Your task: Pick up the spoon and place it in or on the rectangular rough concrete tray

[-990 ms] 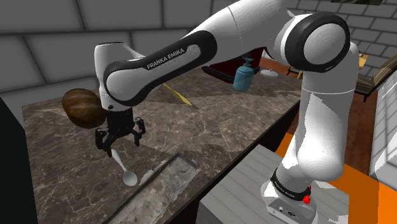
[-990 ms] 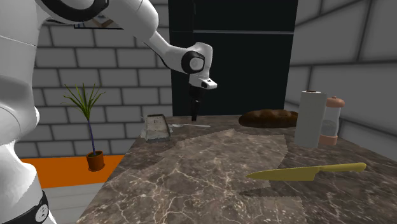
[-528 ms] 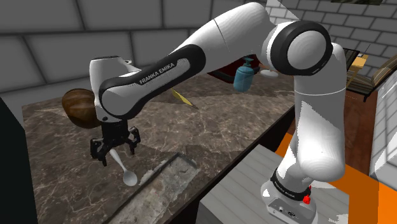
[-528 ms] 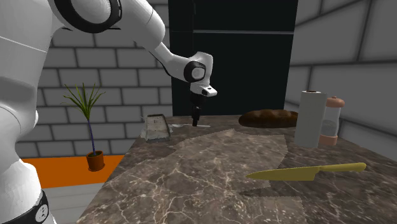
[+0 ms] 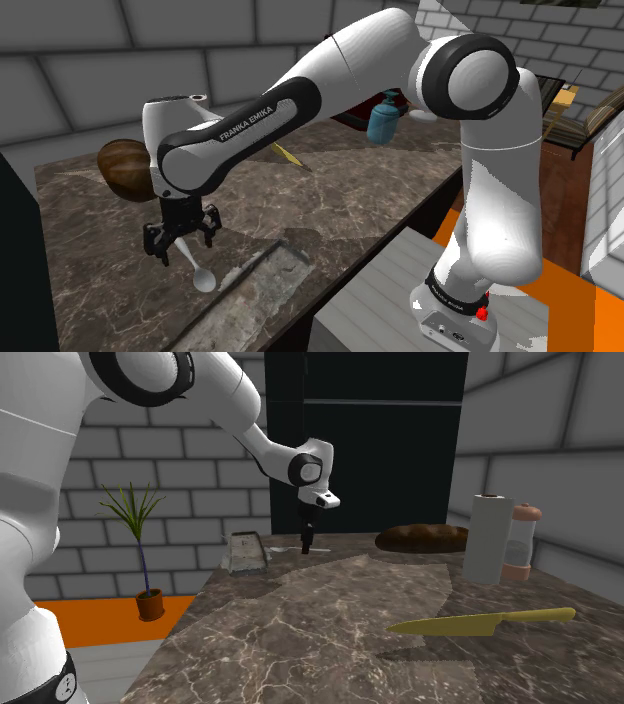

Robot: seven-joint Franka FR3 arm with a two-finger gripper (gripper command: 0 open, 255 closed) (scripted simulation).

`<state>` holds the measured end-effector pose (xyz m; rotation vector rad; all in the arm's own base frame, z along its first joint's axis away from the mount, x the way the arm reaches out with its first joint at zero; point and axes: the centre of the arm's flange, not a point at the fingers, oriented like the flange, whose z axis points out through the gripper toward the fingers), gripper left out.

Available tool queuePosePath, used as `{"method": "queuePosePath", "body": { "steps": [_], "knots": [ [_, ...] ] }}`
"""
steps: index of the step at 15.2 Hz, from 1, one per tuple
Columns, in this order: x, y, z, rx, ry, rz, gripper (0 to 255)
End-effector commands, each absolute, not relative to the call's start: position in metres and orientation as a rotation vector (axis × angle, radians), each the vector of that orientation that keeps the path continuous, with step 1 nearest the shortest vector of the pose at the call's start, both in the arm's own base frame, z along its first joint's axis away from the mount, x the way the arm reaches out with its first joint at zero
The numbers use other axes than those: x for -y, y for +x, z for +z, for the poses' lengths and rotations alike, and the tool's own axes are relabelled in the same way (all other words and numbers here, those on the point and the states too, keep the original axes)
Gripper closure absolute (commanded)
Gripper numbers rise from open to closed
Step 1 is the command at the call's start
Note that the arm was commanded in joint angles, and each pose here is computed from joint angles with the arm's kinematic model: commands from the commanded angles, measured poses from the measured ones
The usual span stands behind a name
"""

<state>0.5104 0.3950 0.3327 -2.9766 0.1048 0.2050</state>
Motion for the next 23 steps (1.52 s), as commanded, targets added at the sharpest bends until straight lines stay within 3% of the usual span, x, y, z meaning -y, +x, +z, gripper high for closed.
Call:
{"method": "queuePosePath", "body": {
  "steps": [1,2,11,23],
  "knots": [
    [-0.395,0.510,0.333,-0.105,-2.977,0.205,0],
    [-0.395,0.510,0.333,-0.105,-2.977,0.205,255],
    [-0.395,0.510,0.333,-0.105,-2.977,0.205,255],
    [-0.395,0.510,0.396,-0.105,-2.977,0.205,255]
  ]
}}
